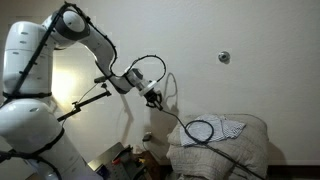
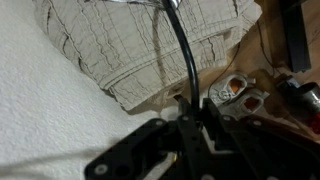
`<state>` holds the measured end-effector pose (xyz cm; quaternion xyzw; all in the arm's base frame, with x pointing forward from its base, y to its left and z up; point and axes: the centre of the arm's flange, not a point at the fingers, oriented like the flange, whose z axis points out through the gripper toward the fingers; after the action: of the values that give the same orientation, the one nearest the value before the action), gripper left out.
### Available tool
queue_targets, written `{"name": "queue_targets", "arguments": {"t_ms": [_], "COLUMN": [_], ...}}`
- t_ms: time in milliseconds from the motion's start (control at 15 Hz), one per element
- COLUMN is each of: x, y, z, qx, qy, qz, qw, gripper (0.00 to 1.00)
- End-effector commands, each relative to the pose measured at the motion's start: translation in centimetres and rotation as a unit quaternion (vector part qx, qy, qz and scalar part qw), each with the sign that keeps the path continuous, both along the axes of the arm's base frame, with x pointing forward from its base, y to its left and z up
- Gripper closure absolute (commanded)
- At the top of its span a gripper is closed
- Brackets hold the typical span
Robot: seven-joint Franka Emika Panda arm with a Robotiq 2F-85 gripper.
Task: Pull on the cord on the folded blanket
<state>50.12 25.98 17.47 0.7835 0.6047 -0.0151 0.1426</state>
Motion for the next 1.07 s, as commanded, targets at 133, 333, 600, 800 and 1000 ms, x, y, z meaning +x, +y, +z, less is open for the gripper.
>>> {"name": "queue_targets", "arguments": {"t_ms": [133, 333, 600, 800, 1000], "x": [0.4, -0.5, -2.4, -3.0, -3.0], "y": [-2.6, -3.9, -7.3, -11.6, -15.5], "z": [-0.9, -1.1, -0.4, 0.5, 0.7], "qx": [-0.024, -0.032, -0.046, -0.065, -0.090], "qy": [0.024, 0.029, 0.024, 0.016, 0.016], "qz": [0.019, 0.027, 0.004, -0.040, -0.075], "qw": [0.9992, 0.9987, 0.9986, 0.9970, 0.9930], "gripper": [0.34, 0.12, 0.00, 0.00, 0.00]}}
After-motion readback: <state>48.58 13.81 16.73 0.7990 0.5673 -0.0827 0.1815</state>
